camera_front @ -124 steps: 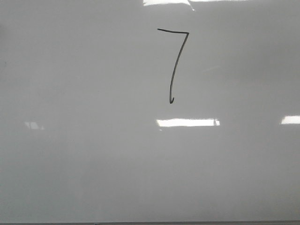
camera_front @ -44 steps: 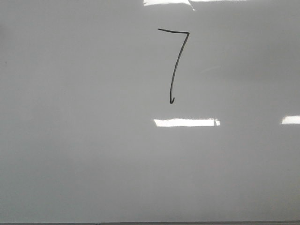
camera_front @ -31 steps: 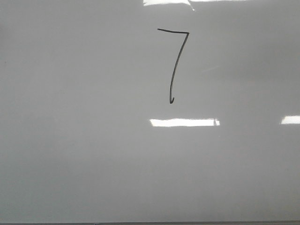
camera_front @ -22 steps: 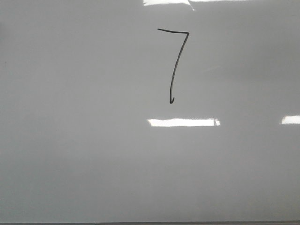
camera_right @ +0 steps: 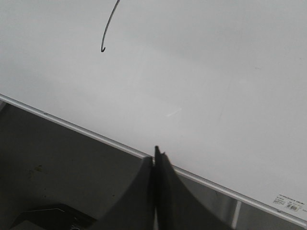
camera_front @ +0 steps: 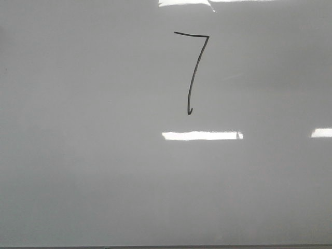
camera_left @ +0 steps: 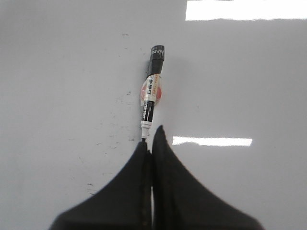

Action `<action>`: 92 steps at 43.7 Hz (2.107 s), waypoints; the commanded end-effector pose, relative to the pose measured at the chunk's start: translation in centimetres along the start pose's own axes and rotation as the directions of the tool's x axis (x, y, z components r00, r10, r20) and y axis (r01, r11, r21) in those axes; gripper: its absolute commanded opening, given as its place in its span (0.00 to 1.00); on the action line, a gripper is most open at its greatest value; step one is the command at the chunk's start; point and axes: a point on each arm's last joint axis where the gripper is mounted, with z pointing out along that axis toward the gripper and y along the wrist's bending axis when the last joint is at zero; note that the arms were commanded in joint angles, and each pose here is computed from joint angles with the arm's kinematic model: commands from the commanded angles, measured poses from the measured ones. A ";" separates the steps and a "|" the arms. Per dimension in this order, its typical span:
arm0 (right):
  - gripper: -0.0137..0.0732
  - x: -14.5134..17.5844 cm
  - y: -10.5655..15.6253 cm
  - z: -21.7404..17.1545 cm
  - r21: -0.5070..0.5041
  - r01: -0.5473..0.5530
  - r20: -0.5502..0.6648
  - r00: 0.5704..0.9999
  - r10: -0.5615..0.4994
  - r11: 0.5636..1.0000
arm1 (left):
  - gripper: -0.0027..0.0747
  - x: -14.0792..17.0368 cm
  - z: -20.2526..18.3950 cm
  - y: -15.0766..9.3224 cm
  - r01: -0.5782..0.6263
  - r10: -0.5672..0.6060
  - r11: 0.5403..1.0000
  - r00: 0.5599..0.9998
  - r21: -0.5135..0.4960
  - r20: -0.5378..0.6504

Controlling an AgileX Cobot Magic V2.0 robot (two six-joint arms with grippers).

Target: Write number 7 on whiteboard

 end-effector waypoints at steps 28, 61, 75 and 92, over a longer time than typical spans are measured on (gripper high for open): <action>0.08 -1.0 -0.1 -0.7 0.014 0.006 0.084 0.996 -0.007 1.000 | 0.01 -0.7 -0.2 -0.1 0.010 -0.012 1.000 0.995 0.020 0.095; 0.08 0.2 -0.8 -0.7 0.115 0.006 0.207 0.978 -0.030 0.993 | 0.01 -0.7 -0.2 -0.1 0.010 -0.012 1.000 0.995 0.020 0.095; 0.08 8.8 -1.8 3.7 0.300 -0.132 0.591 0.803 -0.075 0.945 | 0.01 -0.7 -0.2 -0.1 0.010 -0.012 1.000 0.995 0.020 0.095; 0.08 16.7 -1.9 8.8 0.344 -0.196 0.699 0.706 -0.112 0.918 | 0.01 -0.7 -0.2 -0.1 0.010 -0.012 1.000 0.995 0.020 0.095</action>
